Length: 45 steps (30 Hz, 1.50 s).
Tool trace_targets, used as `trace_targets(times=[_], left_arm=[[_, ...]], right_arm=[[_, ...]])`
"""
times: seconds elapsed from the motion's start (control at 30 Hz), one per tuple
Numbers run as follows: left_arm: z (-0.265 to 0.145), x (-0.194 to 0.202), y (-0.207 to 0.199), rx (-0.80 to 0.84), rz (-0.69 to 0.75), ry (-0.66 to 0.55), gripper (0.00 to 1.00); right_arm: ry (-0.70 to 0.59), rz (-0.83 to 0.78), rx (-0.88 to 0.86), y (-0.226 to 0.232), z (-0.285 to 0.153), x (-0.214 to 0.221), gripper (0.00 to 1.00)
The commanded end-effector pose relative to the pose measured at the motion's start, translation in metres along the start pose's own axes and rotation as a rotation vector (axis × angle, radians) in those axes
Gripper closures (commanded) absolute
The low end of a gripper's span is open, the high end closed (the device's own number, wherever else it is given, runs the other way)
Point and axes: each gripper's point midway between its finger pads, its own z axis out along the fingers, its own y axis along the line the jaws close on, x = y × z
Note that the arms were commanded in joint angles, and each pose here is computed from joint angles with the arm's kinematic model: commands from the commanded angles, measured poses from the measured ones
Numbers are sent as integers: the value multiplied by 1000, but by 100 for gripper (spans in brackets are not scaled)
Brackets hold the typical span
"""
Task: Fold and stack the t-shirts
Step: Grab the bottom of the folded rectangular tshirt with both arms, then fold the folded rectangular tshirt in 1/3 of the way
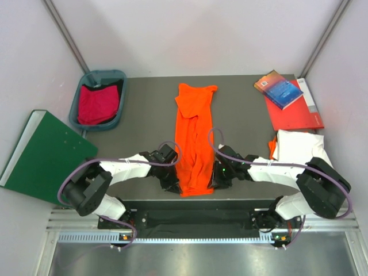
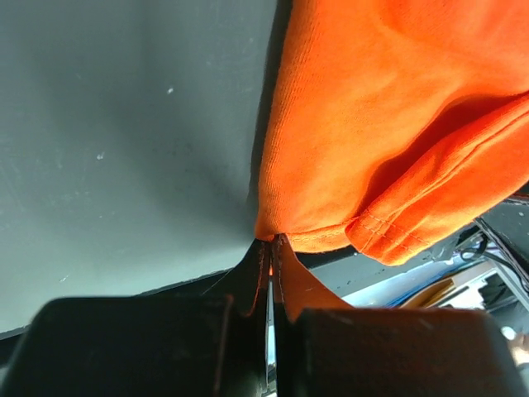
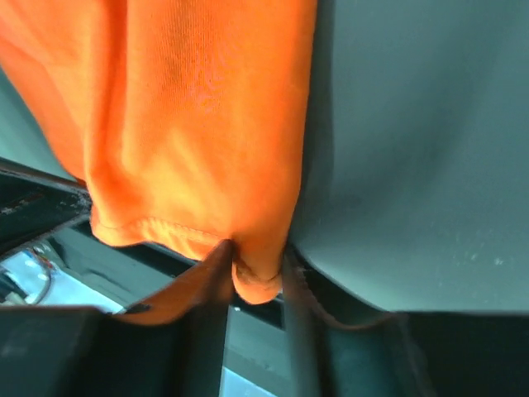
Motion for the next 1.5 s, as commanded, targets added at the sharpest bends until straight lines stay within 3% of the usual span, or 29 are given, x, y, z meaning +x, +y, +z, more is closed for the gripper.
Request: trace_targets(times=[0.0, 0.23, 0.43, 0.6, 0.83, 0.93, 1.13, 1.47], left_arm=[[2, -16, 32, -163, 19, -96, 100], [-14, -17, 41, -217, 20, -136, 100], [-33, -15, 35, -196, 30, -156, 100], [-78, -32, 7, -173, 51, -281, 100], [-133, -86, -60, -136, 107, -501, 100], [-134, -110, -80, -166, 131, -523, 100], [-125, -157, -105, -214, 151, -533, 100], [-118, -249, -99, -203, 92, -519, 100]], right_arm=[[-4, -63, -50, 20, -7, -4, 77], [3, -96, 27, -8, -23, 9, 90], [-25, -113, -25, -5, -37, 11, 92], [-90, -156, -56, 10, -59, -2, 95], [-261, -205, -33, 38, -101, -61, 100], [-329, -235, -3, 43, -111, -97, 100], [-341, -327, 94, 46, -96, -166, 100], [-313, -326, 133, 55, -56, -245, 100]])
